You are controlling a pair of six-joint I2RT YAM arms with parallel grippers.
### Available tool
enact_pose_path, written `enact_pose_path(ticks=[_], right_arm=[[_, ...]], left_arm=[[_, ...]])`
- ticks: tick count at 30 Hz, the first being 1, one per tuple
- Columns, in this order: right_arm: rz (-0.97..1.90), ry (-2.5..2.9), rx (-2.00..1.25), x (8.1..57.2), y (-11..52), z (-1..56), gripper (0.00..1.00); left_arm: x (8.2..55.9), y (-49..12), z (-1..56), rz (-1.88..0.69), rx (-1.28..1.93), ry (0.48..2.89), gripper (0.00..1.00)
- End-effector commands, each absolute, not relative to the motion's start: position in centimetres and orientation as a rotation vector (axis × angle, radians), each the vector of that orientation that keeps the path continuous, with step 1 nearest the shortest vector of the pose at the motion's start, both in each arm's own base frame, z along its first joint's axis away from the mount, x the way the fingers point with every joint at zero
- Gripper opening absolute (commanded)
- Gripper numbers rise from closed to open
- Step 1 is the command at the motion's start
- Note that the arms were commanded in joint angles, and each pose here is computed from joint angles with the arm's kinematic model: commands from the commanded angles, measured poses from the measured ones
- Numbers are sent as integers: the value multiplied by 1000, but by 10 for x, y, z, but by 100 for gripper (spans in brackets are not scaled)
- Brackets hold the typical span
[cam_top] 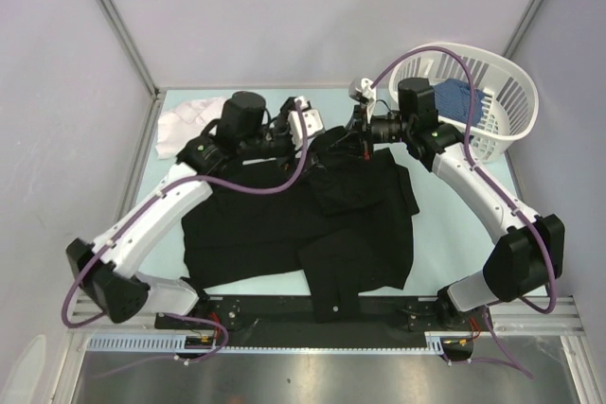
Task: Fold and stack the long sleeve shirts
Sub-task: Fold the shirt
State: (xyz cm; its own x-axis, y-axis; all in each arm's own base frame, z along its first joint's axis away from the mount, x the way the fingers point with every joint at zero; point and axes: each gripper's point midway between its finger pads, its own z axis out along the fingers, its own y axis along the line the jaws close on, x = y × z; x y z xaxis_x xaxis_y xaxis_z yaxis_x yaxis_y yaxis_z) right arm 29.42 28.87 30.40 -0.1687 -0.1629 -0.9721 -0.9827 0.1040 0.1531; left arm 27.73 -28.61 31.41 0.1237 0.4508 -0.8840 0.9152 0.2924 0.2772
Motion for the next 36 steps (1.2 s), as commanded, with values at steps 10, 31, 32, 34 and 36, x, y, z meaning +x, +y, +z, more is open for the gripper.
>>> enact_pose_path(ticks=[10, 31, 32, 34, 36], right_arm=[[1008, 1371, -1269, 292, 274, 329, 18], [899, 1862, -863, 422, 202, 222, 36], [892, 1870, -864, 425, 202, 216, 35], [880, 1910, -869, 432, 202, 200, 34], [868, 1942, -885, 435, 202, 187, 30]], left_arm=[[274, -314, 338, -648, 1478, 1347, 0], [115, -307, 351, -1086, 1935, 836, 0], [114, -307, 360, -1083, 1930, 816, 0], [109, -307, 361, -1100, 1947, 822, 0], [109, -307, 358, -1100, 1954, 830, 0]])
